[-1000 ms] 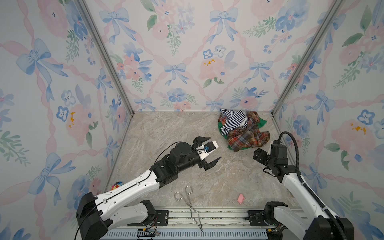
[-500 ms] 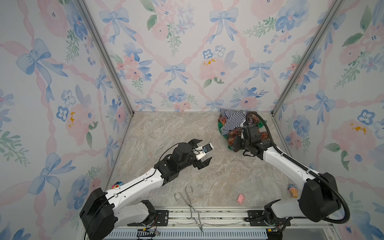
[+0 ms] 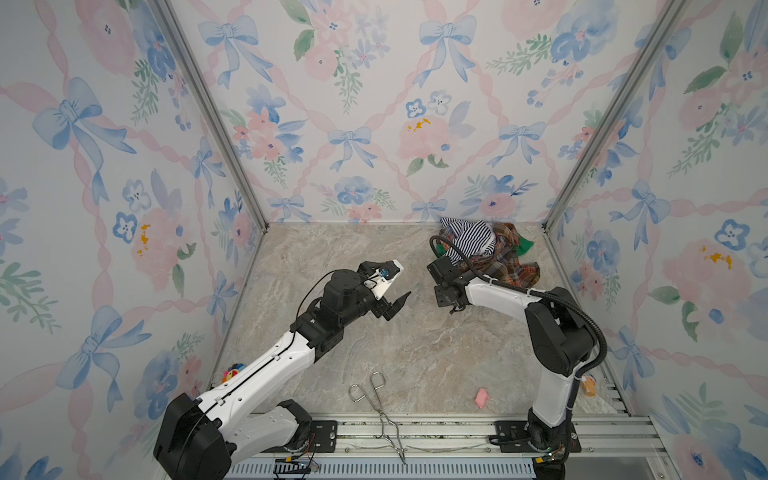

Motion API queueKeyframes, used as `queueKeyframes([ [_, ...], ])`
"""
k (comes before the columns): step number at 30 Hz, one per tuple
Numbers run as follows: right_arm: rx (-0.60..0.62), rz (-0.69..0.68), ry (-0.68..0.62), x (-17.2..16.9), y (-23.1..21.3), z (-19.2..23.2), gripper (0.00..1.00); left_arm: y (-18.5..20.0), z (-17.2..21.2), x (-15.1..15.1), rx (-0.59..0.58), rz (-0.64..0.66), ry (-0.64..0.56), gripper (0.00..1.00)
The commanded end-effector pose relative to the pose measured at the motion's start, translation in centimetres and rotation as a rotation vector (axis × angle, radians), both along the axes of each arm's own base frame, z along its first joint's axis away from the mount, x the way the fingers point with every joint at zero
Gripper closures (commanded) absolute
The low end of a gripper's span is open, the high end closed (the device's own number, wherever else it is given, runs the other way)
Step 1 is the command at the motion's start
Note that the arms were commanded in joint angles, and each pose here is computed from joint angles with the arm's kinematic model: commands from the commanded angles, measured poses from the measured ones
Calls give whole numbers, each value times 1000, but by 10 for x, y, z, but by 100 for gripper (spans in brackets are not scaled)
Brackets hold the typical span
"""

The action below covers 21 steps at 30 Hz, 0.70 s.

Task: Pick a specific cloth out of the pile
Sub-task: 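Lower the right gripper into the pile and grasp the green shirt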

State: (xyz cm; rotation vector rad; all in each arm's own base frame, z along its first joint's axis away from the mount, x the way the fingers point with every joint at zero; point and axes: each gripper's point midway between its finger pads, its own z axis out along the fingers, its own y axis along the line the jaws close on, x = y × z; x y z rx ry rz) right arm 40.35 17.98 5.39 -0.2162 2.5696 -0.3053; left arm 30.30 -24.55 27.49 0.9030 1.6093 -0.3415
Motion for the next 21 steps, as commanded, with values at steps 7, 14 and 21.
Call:
queueKeyframes([
  [7,-193,-40,23,7,-15,-9,67,13,23,9,-147,1,38,2],
  [14,-223,-42,49,9,-17,-21,72,18,27,11,-175,9,35,2],
  [21,-231,-64,78,12,-24,-30,74,21,30,12,-189,17,31,2],
])
